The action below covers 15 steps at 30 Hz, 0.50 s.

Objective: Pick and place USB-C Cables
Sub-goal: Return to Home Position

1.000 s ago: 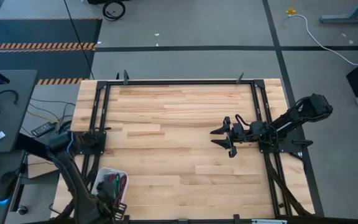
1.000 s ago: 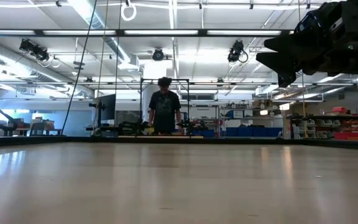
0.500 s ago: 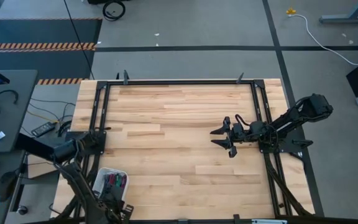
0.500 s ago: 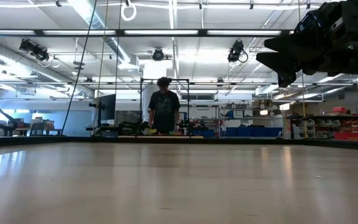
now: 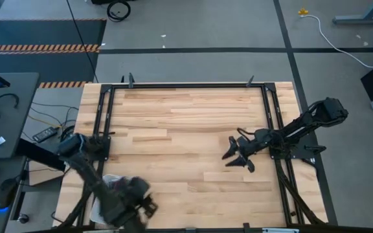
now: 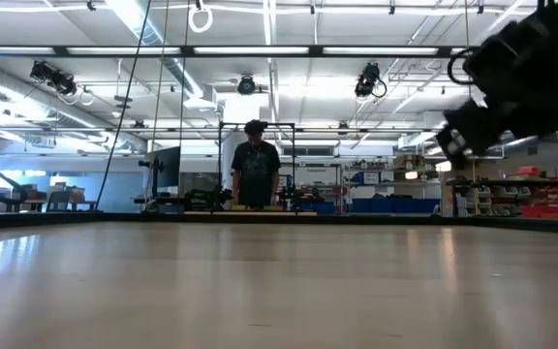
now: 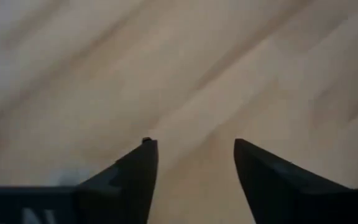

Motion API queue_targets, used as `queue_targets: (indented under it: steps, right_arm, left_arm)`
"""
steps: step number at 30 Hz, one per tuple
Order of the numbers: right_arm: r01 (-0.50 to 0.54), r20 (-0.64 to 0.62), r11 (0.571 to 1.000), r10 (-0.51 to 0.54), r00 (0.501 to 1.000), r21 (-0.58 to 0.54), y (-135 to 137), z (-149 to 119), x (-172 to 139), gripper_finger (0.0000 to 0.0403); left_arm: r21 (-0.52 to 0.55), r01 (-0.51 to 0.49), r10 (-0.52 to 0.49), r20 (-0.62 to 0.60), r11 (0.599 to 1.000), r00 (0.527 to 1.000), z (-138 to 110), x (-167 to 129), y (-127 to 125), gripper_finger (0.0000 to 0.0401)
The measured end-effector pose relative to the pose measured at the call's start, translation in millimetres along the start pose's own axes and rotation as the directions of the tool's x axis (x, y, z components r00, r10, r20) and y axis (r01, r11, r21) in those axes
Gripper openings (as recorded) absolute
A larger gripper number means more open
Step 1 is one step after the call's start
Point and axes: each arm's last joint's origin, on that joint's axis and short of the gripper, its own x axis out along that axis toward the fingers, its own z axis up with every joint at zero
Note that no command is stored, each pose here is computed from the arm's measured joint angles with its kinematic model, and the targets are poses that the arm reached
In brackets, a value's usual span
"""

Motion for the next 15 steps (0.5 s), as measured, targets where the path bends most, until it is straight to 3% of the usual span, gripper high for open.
queue_targets:
  steps: [6,8,10,12,15]
  right_arm:
    - [-0.042,-0.222,0.981,0.084,0.971,0.187,5.2,-19.7,-1.5,0.0167]
    - [-0.068,-0.276,0.966,0.138,0.951,0.248,10.0,-24.4,-2.4,0.0157]
    - [-0.085,-0.315,0.949,0.185,0.931,0.304,16.4,-28.0,-3.1,0.0145]
    - [-0.104,-0.347,0.928,0.236,0.908,0.359,24.4,-31.5,-3.8,0.0132]
    - [-0.119,-0.391,0.883,0.318,0.864,0.455,37.8,-36.9,-7.2,0.0112]
  left_arm:
    - [0.272,0.095,-0.135,0.133,0.957,0.982,70.9,51.4,-30.7,0.0146]
    - [0.359,0.138,-0.192,0.118,0.923,0.974,88.1,81.9,-34.4,0.0120]
    - [0.399,0.262,-0.319,0.082,0.879,0.944,106.3,116.2,-36.6,0.0095]
    - [0.414,0.431,-0.507,0.088,0.802,0.858,124.5,147.7,-34.7,0.0071]
    - [0.430,0.645,-0.763,0.198,0.632,0.616,155.8,180.5,-20.9,0.0037]
